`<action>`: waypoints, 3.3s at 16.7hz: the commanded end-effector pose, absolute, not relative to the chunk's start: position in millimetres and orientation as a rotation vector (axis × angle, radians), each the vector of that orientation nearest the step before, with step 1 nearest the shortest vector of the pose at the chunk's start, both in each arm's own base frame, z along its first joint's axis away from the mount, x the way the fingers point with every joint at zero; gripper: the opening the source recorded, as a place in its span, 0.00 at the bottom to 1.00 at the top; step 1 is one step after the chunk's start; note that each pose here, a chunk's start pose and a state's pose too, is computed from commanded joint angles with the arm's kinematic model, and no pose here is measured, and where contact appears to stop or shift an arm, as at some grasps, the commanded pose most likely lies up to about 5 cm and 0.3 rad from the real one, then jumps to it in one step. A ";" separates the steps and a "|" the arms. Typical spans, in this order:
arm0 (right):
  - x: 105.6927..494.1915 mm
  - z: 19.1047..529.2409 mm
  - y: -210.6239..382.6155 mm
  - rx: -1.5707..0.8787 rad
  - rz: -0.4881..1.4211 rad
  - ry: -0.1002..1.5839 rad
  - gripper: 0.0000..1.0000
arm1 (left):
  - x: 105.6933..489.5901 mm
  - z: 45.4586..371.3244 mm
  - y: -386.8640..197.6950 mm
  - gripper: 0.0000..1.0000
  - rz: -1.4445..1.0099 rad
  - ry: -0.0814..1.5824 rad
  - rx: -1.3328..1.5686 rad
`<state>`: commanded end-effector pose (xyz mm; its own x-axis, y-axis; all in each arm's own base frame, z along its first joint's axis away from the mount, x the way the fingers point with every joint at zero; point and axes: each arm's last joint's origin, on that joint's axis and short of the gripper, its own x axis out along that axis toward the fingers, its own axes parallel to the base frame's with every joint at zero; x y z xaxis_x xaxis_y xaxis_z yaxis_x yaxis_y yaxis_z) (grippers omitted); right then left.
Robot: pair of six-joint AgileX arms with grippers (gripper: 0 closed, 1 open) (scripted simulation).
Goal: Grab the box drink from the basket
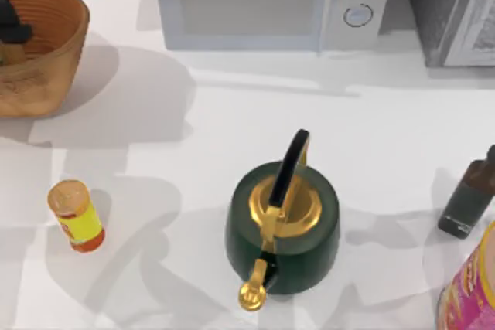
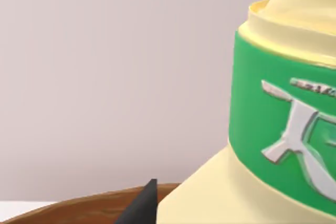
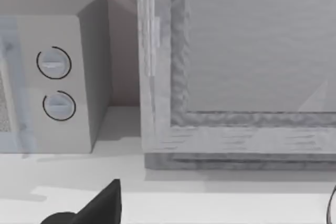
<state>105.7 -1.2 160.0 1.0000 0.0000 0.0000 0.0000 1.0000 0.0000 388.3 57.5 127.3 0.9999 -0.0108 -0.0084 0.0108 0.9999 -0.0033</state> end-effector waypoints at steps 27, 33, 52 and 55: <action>105.7 160.0 -1.2 0.000 0.000 0.000 1.00 | 372.8 291.3 55.7 0.00 -0.004 -0.013 0.004; 105.7 160.0 -1.2 0.000 0.000 0.000 1.00 | 284.1 314.5 31.9 0.00 -0.005 -0.036 0.003; 105.7 160.0 -1.2 0.000 0.000 0.000 1.00 | 105.7 160.0 -1.2 0.00 0.000 0.000 0.000; 105.7 160.0 -1.2 0.000 0.000 0.000 1.00 | 105.9 160.2 -0.9 0.00 0.002 0.002 0.002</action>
